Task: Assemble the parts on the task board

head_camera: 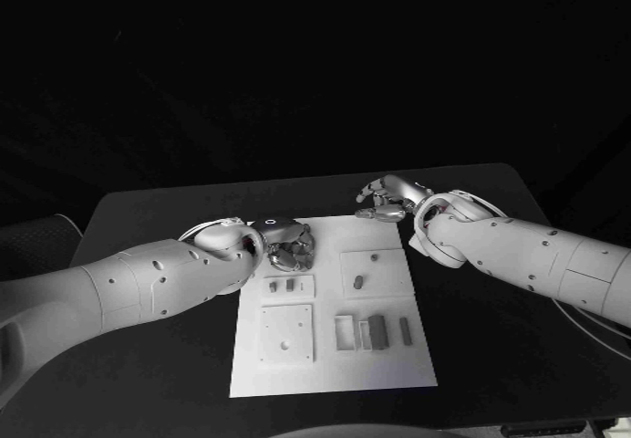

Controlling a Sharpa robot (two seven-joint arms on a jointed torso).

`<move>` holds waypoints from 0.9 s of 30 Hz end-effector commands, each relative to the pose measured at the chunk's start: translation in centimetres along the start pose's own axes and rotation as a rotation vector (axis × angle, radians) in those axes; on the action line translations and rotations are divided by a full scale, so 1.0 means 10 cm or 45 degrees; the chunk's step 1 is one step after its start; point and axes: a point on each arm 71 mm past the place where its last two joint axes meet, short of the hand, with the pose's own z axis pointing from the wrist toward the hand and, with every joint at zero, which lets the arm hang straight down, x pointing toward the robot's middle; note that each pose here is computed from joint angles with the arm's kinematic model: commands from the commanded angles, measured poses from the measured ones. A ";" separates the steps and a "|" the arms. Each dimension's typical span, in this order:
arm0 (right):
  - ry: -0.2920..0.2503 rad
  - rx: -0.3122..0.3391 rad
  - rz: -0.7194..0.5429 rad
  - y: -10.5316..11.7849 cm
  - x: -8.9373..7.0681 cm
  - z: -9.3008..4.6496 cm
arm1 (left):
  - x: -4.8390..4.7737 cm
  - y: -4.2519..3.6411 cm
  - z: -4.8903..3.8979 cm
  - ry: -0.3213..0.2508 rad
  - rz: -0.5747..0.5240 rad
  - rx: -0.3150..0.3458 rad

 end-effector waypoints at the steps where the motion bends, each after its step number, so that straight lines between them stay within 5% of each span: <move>1: 0.004 -0.011 0.000 0.00 0.00 0.00 | -0.013 0.001 -0.009 -0.022 -0.049 0.011; 27: 0.000 0.002 -0.004 -0.04 -0.02 -0.01 | -0.047 0.199 -0.266 -0.068 -0.132 -0.047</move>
